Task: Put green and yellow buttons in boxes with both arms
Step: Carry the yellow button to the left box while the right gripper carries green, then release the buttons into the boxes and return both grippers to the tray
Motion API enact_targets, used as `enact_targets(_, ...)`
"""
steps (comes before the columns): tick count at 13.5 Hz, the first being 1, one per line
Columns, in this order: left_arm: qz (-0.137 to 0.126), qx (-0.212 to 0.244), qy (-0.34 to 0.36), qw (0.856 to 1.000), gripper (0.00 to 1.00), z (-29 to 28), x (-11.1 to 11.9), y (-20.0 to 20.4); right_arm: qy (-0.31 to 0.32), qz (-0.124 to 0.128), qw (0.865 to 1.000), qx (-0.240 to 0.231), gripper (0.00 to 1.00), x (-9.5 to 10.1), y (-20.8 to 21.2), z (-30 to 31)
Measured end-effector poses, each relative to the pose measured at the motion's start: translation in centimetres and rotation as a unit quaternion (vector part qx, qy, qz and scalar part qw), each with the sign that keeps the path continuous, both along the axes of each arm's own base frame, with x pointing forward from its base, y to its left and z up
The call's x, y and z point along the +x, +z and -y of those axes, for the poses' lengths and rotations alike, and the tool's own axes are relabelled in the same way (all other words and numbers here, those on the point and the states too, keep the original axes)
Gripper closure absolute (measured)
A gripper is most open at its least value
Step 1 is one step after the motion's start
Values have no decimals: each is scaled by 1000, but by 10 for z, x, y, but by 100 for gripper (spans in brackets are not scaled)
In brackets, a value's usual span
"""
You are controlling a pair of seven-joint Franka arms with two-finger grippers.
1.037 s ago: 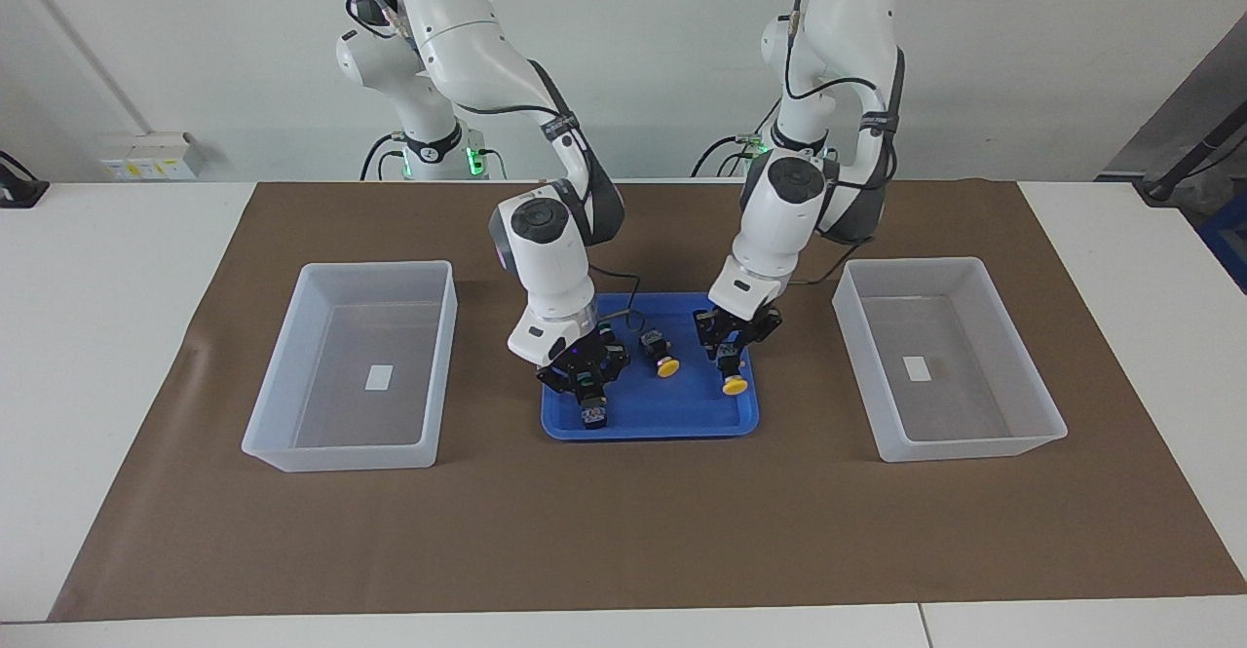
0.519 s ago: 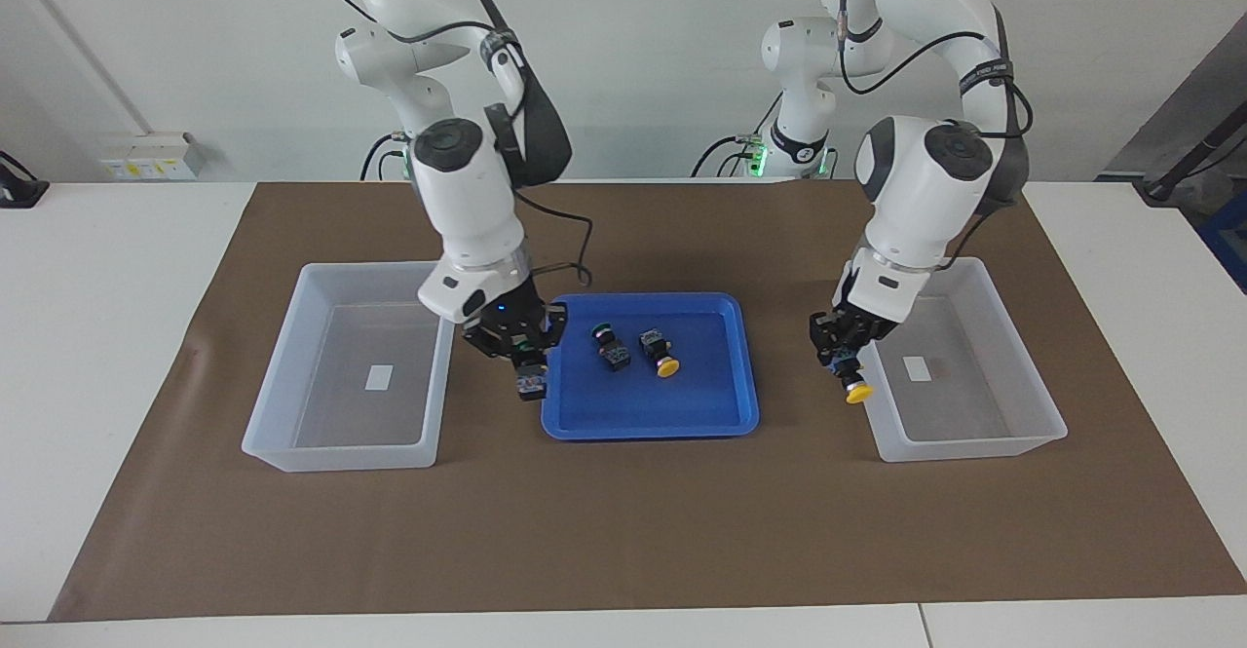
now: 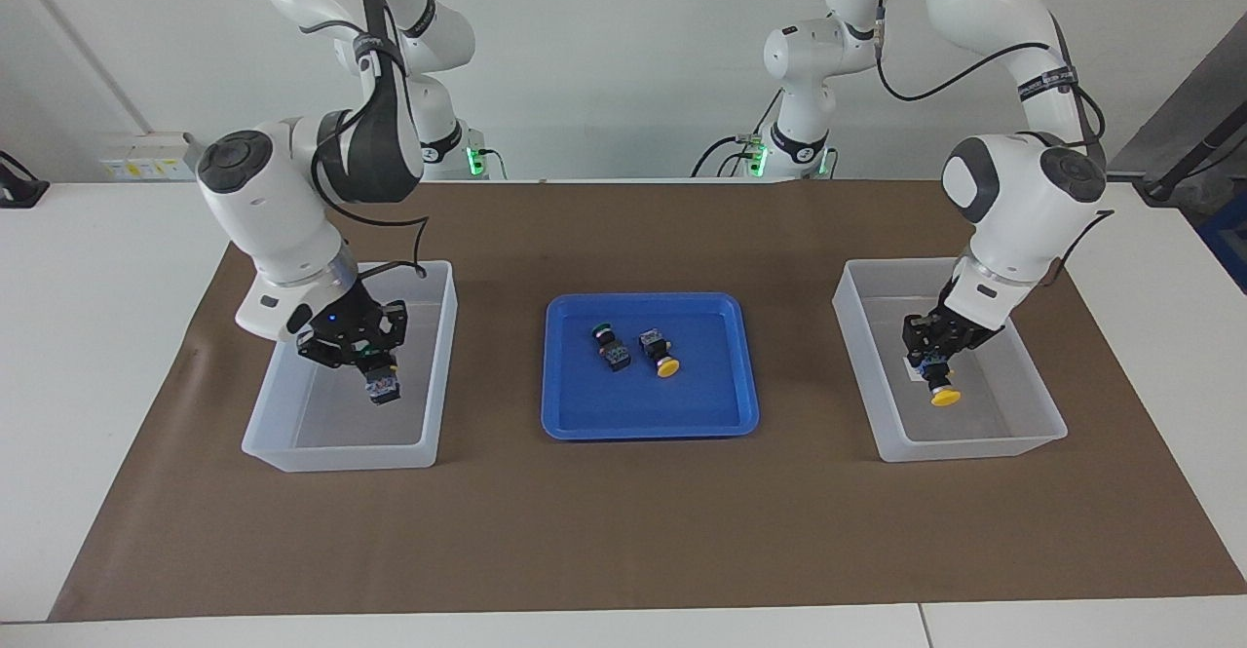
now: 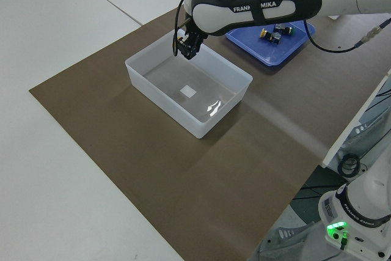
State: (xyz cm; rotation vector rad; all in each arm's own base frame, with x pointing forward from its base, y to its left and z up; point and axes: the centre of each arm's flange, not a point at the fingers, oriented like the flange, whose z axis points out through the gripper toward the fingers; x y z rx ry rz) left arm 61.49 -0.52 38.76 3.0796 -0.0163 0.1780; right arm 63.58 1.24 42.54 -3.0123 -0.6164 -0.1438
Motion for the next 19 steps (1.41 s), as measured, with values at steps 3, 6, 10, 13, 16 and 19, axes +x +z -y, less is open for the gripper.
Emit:
enact_targets(3,5,0,-4,1000,59,6,-19,-43,78,28,996,-17,67,-8,-39,36)
enact_targets(6,8,1,-4,1000,52,6,-21,-46,100,37,994,-26,67,-17,-76,39)
enact_targets(10,27,1,-3,1000,6,4,-13,-26,116,47,992,-35,39,-27,-105,38)
enact_targets(13,11,-2,0,1000,0,12,3,15,116,50,991,-35,6,-27,-103,38)
enact_targets(16,5,-15,42,999,0,66,10,52,116,48,992,-23,0,-20,-66,26)
enact_targets(19,0,-38,108,993,0,170,-8,50,76,37,996,-3,0,-14,-12,-15)
